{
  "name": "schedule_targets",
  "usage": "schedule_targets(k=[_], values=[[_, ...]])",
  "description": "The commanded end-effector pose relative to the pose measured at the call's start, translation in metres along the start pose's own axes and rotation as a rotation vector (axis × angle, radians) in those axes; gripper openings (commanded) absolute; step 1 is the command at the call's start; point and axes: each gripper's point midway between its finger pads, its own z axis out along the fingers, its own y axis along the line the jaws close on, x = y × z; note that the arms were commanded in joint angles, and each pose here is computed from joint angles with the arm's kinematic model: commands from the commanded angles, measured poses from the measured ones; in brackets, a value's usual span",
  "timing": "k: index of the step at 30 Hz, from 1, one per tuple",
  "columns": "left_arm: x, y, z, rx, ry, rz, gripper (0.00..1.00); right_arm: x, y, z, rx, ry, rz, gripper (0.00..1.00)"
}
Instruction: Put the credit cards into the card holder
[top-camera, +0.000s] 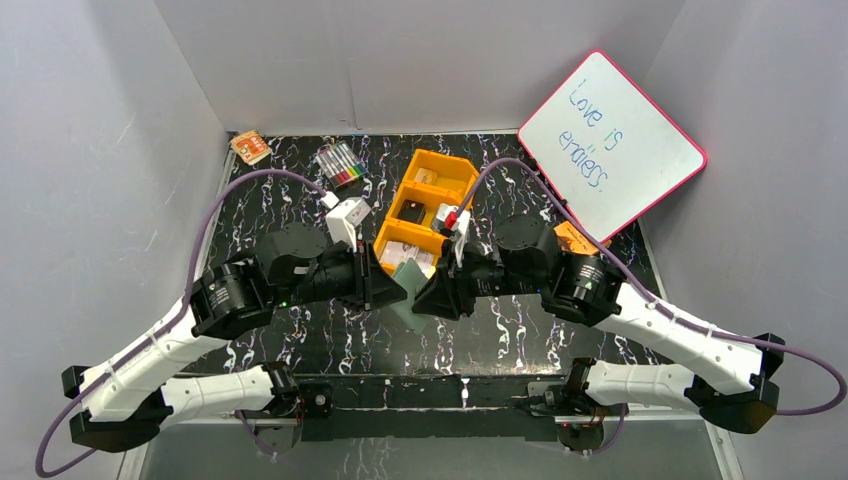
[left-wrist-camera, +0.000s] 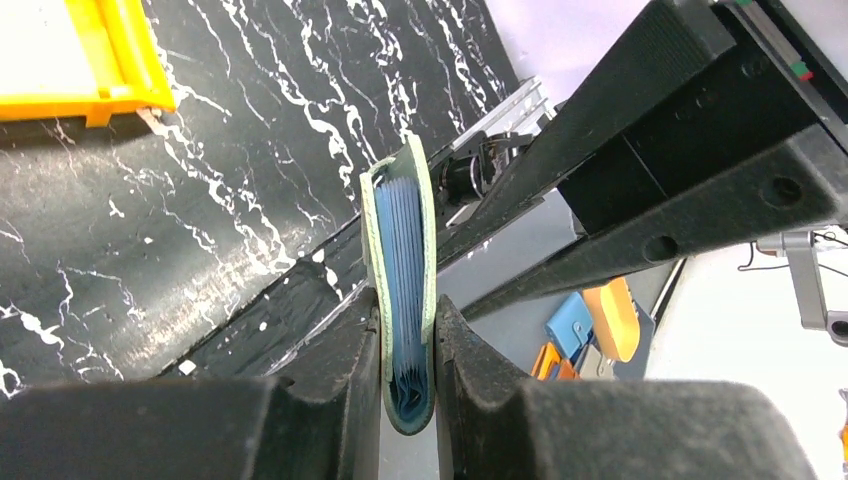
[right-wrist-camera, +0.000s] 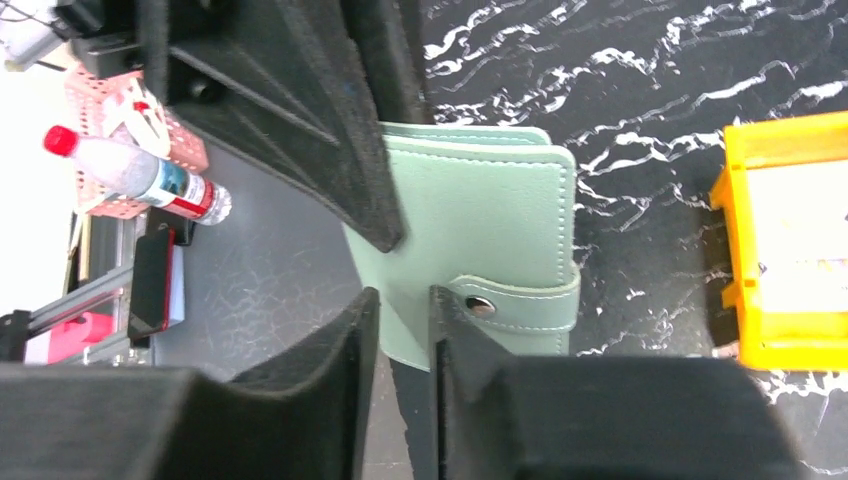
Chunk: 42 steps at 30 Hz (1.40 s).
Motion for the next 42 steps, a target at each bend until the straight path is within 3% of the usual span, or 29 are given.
schedule_targets(k=[1,8,15,21,26,33,37,42], values=[[-0.046,-0.068,-0.030,0.284,-0.198,0.033,0.00,-0.025,0.028,-0.003,-0.108,-0.061,-0.009,0.40],[-0.038,-0.050,-0.028,0.233,-0.201,0.039,0.00,-0.066,0.052,-0.044,-0.120,-0.168,-0.069,0.67],[-0.023,-0.040,-0.058,0.292,-0.242,0.092,0.00,-0.089,0.046,-0.100,0.019,-0.334,-0.128,0.81],[-0.016,-0.057,-0.086,0.444,-0.281,0.195,0.00,-0.075,0.044,-0.089,-0.018,-0.370,-0.024,0.84],[-0.017,-0.077,-0.112,0.588,-0.343,0.281,0.00,-0.079,0.070,-0.077,-0.205,-0.405,0.077,0.86],[-0.019,-0.091,-0.115,0.634,-0.330,0.324,0.00,-0.079,0.088,-0.061,-0.349,-0.381,0.116,0.87],[-0.022,-0.093,-0.114,0.631,-0.331,0.323,0.00,-0.078,0.089,-0.054,-0.374,-0.374,0.134,0.82],[-0.023,-0.090,-0.114,0.618,-0.344,0.304,0.00,-0.075,0.091,-0.051,-0.410,-0.376,0.150,0.69]])
